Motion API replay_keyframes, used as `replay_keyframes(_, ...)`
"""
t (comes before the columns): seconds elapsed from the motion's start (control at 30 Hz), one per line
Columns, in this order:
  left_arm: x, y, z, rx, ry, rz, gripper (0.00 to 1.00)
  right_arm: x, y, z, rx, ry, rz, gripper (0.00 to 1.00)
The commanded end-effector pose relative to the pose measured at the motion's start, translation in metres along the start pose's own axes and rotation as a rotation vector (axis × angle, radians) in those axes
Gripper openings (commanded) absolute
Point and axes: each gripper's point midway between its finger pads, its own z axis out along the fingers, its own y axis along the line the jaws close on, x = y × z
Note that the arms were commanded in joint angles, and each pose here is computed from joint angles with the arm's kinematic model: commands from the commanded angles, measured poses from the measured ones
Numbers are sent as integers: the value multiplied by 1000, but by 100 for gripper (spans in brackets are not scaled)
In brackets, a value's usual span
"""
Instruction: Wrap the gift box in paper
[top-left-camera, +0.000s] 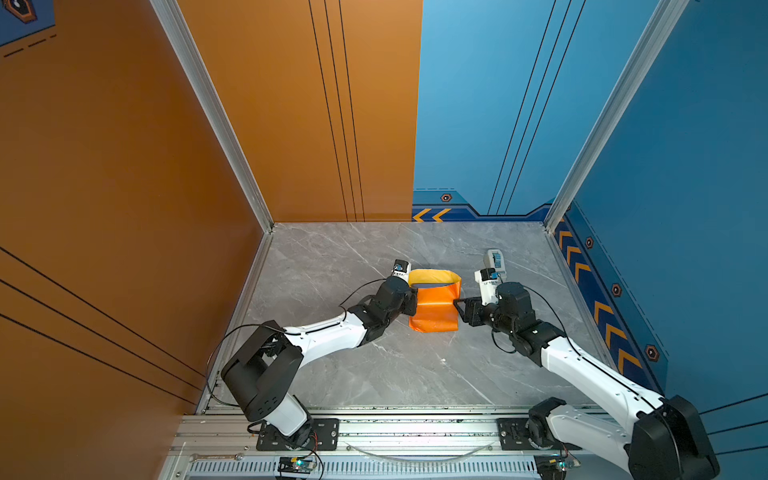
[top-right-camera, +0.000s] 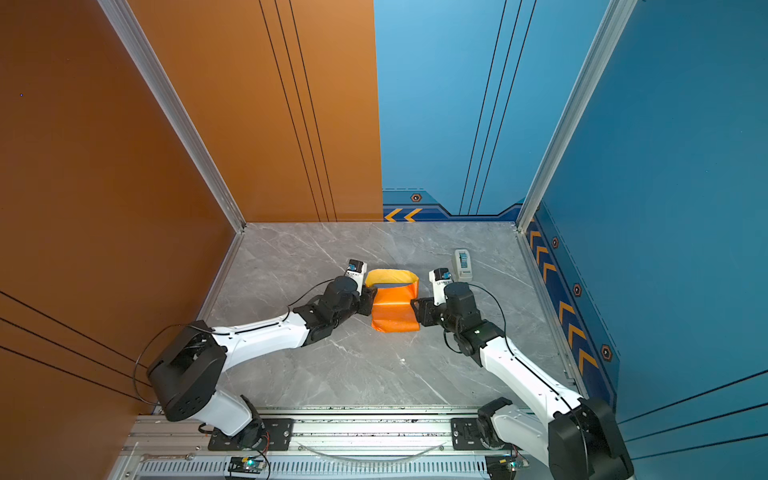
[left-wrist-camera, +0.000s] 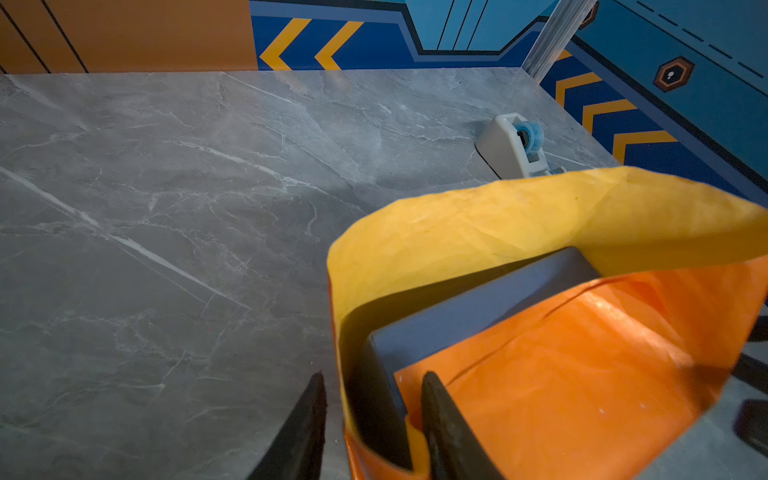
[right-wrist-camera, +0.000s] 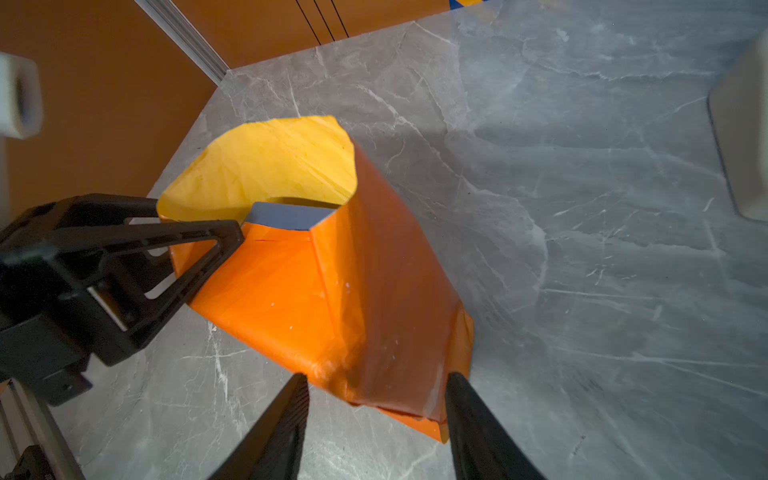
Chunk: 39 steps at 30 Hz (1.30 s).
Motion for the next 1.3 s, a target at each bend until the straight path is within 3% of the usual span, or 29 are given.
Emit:
replay_keyframes(0.0,42,13,0,-62,145,62,39,-16,-5,10,36,-51,-15,42)
replay_keyframes(0.1,42,14,0,-66,143,64,39,-19,0,20,10,-49,-4,33)
replay_keyframes(0.2,42,14,0,-68,144,70,40,-21,8,23,-3,-62,-6,32)
replay_keyframes(0.33,42,14,0,-66,144,76,39,-34,15,18,-35,-108,-1,45)
replay_keyframes(0.67,41,14,0,-69,141,83,39,-50,5,9,-89,-135,9,52)
replay_keyframes(1.0,37,12,1,-67,135,94,39,-64,9,36,-164,-101,-13,33)
replay_keyframes(1.27,38,13,1,-76,138,107,39,-62,8,40,-136,-89,-50,15)
